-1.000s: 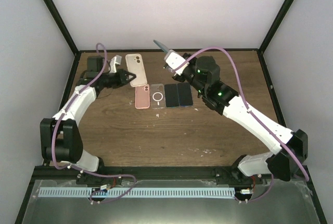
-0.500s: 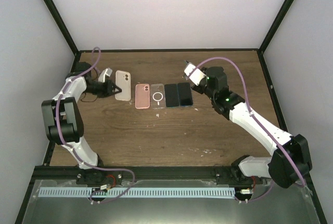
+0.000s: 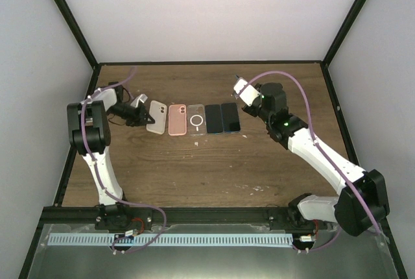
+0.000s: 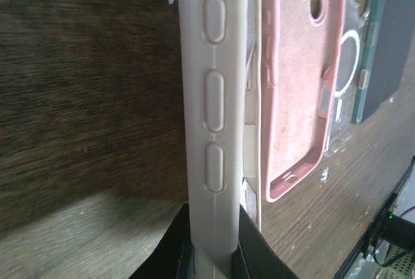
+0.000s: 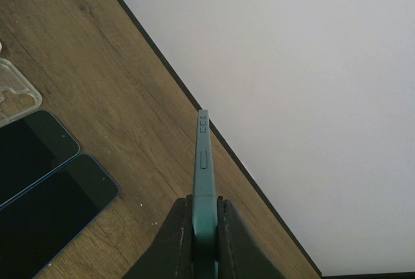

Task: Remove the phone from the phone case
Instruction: Place the phone case at the center of the board.

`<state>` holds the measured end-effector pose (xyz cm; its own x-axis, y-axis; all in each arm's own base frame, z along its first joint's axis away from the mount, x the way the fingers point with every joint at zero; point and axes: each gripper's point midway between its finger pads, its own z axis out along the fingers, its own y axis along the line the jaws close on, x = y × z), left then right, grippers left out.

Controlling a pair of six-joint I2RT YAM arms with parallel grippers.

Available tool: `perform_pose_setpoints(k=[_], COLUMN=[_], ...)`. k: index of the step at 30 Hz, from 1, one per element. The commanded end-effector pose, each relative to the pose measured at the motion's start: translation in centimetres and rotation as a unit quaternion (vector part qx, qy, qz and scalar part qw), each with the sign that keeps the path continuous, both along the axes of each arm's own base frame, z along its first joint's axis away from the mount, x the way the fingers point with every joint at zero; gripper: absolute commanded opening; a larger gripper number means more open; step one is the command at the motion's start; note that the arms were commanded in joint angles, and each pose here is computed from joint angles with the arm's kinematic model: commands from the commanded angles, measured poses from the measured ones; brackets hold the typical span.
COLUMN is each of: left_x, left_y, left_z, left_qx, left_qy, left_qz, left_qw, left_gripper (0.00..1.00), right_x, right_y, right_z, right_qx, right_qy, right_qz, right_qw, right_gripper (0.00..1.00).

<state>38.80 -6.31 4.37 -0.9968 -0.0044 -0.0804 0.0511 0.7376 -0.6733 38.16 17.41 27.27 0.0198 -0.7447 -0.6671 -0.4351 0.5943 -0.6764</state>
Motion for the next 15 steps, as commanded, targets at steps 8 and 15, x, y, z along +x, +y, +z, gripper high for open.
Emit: perform_pose_setpoints(k=[8,15], left_x=[0.6,1.4], left_y=[2.1,3.6], left_z=[-1.5,4.1], left_qx=[0.088,0.108], left_qy=[-0.005,-0.105], left_qz=[0.037,0.070], left_qw=[0.995,0.986], left_gripper=[0.46,0.90], right_x=[1.6,0.9], right_y=[2.3,6.0], right_z=[6.5,7.3], right_qx=[0.043,0.030], right_qy=[-0.064,-0.102], right_qz=[0.027,0.071], right_qw=[0.997,0.992], right_gripper=[0.01,0.01])
